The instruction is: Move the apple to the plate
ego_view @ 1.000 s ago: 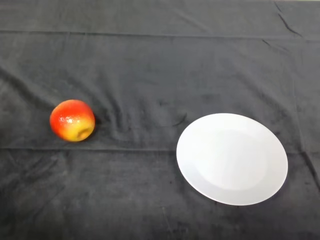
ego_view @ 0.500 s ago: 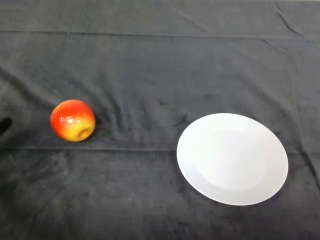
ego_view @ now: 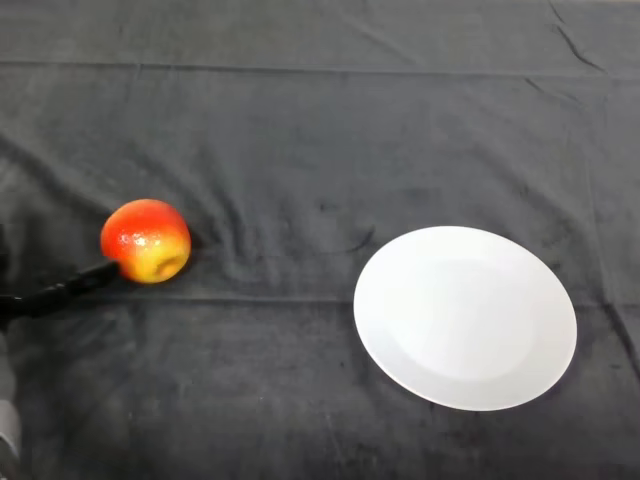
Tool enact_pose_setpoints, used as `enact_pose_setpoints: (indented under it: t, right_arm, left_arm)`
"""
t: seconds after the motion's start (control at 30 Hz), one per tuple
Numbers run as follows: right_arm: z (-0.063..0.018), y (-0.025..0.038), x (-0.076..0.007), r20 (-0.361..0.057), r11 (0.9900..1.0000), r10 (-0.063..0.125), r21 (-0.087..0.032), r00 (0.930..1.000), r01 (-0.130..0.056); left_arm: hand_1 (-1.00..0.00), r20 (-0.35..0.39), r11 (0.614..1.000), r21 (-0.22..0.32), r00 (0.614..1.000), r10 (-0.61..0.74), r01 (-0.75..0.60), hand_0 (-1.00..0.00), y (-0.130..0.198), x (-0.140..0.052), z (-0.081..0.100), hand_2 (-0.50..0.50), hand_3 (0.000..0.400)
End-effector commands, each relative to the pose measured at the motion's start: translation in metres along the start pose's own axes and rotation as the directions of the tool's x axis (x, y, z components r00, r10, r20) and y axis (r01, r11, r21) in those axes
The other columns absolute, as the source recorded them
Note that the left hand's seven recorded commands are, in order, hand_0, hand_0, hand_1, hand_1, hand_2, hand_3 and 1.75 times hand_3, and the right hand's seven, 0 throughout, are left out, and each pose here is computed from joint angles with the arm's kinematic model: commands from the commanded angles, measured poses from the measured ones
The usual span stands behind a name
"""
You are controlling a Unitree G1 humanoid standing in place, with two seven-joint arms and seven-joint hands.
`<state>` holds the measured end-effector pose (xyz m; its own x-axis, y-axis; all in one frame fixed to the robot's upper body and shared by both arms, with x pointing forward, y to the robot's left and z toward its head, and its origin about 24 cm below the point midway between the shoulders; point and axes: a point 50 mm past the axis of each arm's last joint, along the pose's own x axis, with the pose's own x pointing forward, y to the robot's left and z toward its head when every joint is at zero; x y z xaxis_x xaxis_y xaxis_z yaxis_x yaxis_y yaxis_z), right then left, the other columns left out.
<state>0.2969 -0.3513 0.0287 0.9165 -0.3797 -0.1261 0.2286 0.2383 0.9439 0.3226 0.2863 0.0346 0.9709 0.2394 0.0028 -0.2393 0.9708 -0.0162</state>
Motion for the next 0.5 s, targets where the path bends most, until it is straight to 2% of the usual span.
enact_pose_setpoints:
  t: [0.03,0.5]
  right_arm:
    - [0.0076,0.0075,0.0028,0.031,0.9997,0.024,0.007,0.9992,-0.024]
    - [0.0075,0.0075,0.0028,0.031,0.9997,0.023,0.006,0.9992,-0.024]
  left_arm:
    - [0.0,0.097,0.997,0.028,0.993,-0.074,0.072,0.0,-0.017,0.011,0.022,0.0,0.0]
    - [0.0,0.062,0.951,0.131,0.955,-0.29,0.28,0.0,-0.054,0.005,0.01,0.0,0.0]
